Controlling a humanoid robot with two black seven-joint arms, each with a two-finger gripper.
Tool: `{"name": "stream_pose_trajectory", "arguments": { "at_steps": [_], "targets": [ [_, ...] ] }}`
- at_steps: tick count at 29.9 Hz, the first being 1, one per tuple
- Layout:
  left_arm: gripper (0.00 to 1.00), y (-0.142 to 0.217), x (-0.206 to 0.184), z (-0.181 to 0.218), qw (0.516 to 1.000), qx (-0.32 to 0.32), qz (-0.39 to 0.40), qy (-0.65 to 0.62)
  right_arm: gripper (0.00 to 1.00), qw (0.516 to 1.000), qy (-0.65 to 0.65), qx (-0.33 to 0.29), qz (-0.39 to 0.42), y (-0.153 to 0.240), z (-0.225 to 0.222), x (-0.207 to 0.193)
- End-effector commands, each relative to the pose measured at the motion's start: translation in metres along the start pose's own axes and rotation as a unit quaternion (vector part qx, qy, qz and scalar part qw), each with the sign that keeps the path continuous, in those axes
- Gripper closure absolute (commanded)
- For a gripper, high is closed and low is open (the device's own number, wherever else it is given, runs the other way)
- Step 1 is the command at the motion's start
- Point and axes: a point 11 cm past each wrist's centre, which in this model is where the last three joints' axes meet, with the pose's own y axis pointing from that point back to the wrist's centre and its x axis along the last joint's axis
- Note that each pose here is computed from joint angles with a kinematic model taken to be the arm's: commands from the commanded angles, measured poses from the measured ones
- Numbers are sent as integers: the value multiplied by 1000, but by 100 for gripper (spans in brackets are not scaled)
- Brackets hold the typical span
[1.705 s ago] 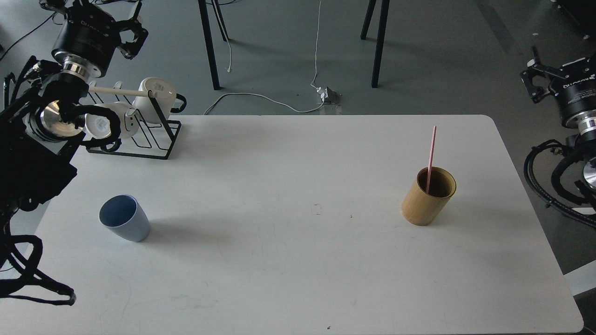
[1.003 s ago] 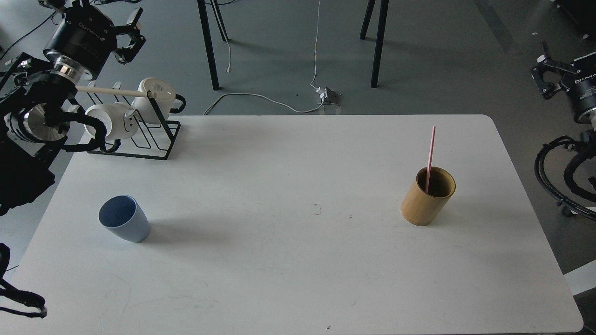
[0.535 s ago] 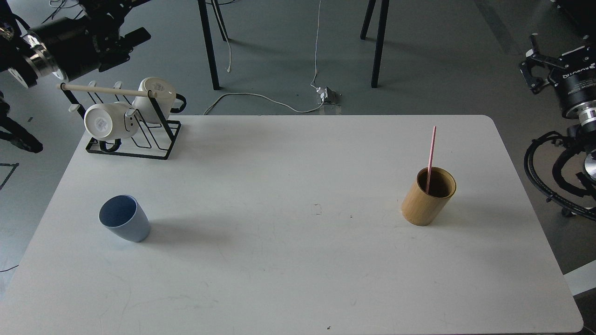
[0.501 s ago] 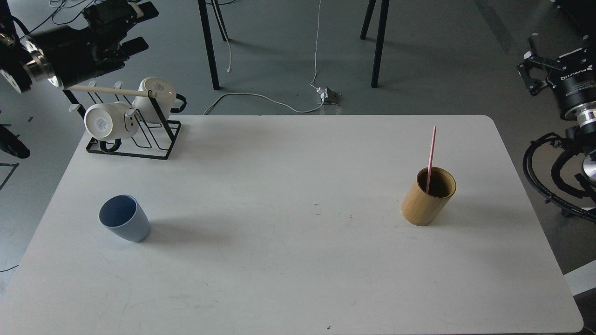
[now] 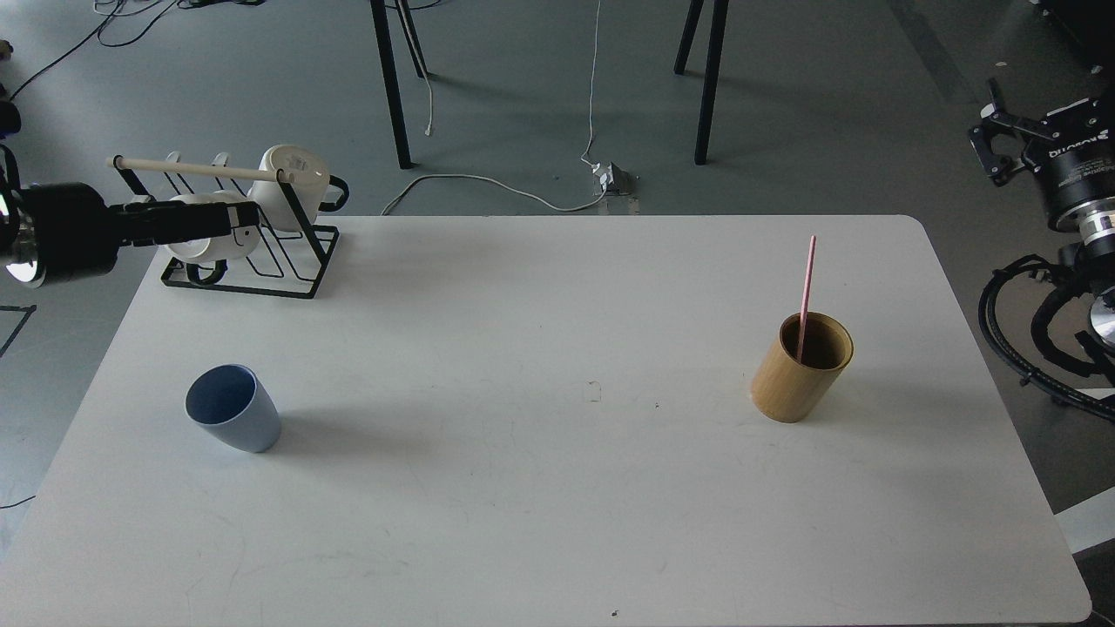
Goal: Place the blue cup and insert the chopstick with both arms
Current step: 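Lower the left gripper from the rack area toward the blue cup, then grasp the light blue cup with the left gripper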
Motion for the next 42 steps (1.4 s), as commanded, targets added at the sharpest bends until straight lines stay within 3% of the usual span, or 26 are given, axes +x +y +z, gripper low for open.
{"name": "stream_pose_trajectory", "arguments": {
  "at_steps": [1,9,22,25,28,32,37,42],
  "targets": [
    [7,0,-35,-16,999,19,-26,-37,0,1000,0,0,-1,0,1,-1],
    [10,2,-82,-50,989,70,-68,-107,0,1000,-7,3,-7,-5,2,-6],
    [31,-31,-120,-58,988,72,-102,-87,0,1000,-3,18,-4,-7,-12,-5],
    [44,-33,-121,-57,988,71,-104,-89,0,1000,-1,19,-3,-6,-13,-3],
    [72,-36,-123,-55,987,67,-108,-95,0,1000,0,20,-3,-6,-14,-3],
    [90,-36,-127,-55,986,67,-118,-94,0,1000,1,20,-1,-6,-15,-2],
    [96,-37,-129,-53,986,63,-125,-94,0,1000,2,21,1,-5,-16,-1],
    [100,-38,-107,-46,987,56,-104,-105,0,1000,3,22,1,-5,-17,0]
  ]
}}
